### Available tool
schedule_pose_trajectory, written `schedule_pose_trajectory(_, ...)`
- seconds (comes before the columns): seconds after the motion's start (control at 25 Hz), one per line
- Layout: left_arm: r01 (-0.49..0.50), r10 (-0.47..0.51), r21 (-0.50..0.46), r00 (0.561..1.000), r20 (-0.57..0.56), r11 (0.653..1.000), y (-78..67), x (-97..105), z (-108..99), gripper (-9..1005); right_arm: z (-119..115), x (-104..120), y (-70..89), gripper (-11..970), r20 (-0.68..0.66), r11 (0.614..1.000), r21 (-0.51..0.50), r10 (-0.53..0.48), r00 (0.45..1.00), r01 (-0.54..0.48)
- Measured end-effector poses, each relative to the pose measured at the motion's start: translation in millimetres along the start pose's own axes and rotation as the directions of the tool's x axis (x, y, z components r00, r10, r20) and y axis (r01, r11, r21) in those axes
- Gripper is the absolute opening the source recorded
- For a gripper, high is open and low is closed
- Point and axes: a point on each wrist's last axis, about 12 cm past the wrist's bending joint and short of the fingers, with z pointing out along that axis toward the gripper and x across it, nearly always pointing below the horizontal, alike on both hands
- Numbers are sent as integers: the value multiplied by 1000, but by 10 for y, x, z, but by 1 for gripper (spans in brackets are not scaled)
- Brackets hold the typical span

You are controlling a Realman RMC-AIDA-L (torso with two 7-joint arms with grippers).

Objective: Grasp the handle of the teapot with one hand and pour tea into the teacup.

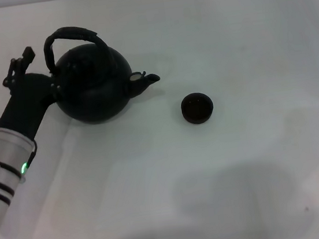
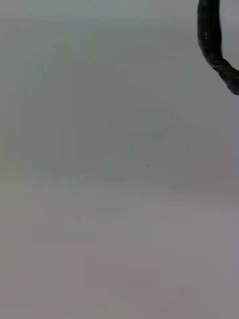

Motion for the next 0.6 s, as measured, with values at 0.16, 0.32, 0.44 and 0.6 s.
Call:
schedule_pose_trajectory(0.16,13,-13,-25,1000,1,1000,32,37,-119,892,-7,5,-23,845,0,1000,4,-1,1000,1)
schedule_pose_trajectory(0.32,22,-21,-43,999,42,999,53,25,-232,891,-13,12,-34,845,-2,1000,6,-2,1000,3)
schedule_pose_trajectory(0.44,35,-30,-65,997,73,997,75,21,-339,889,-16,18,-34,845,-4,1000,4,-5,1000,5)
schedule_pose_trajectory(0.6,74,-64,-119,994,91,990,161,31,-432,888,-27,34,-35,845,-8,1000,2,-9,1000,9)
